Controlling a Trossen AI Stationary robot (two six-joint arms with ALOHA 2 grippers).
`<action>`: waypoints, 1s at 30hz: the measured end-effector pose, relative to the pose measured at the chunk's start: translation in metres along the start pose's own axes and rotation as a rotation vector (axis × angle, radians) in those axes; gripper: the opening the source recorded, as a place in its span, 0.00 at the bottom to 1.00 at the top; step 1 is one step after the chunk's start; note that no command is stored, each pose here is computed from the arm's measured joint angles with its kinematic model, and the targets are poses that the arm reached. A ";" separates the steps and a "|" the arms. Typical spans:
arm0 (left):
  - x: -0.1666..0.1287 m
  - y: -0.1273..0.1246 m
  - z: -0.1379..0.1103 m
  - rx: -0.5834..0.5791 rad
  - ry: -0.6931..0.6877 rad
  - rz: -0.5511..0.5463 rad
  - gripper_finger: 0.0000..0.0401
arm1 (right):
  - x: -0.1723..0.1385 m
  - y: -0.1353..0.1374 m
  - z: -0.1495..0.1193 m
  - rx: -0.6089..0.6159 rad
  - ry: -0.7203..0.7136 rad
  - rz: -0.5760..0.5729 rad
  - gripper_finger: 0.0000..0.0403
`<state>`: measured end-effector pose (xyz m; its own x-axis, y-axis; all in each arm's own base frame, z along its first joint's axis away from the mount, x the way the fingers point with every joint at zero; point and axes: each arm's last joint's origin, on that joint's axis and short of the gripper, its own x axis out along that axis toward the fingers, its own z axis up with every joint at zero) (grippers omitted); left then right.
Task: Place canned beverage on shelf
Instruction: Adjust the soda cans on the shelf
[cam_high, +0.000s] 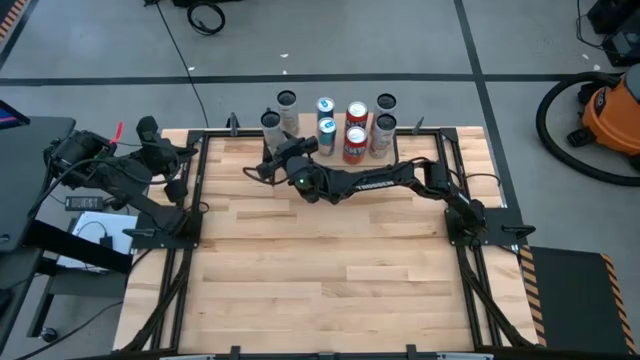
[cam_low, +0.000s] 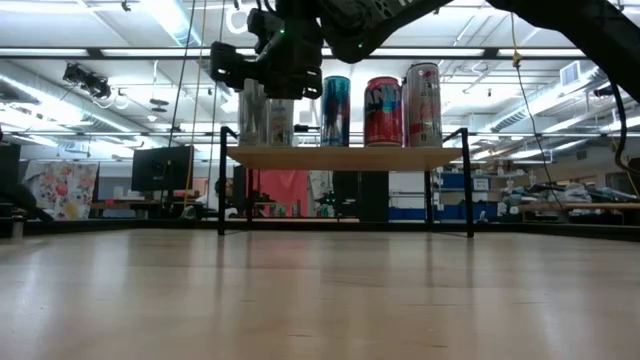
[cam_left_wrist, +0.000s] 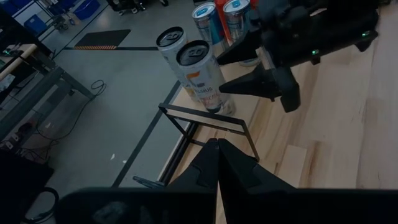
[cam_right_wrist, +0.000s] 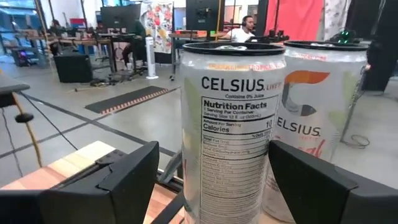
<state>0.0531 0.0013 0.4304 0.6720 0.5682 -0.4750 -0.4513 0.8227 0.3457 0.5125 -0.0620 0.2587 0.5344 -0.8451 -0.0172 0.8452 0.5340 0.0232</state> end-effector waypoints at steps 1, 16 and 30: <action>0.000 0.000 0.000 0.000 0.000 0.000 0.02 | -0.002 0.001 0.000 -0.015 0.000 -0.011 0.77; 0.000 0.000 0.000 0.004 0.000 0.000 0.02 | -0.051 0.031 0.015 -0.264 -0.088 -0.063 0.77; 0.000 0.000 0.000 -0.003 0.000 0.000 0.02 | -0.040 0.026 0.025 -0.257 -0.195 0.067 0.57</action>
<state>0.0531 0.0013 0.4304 0.6718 0.5684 -0.4750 -0.4533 0.8226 0.3434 0.5128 -0.0146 0.2853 0.5980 -0.7837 0.1679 0.7962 0.5571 -0.2360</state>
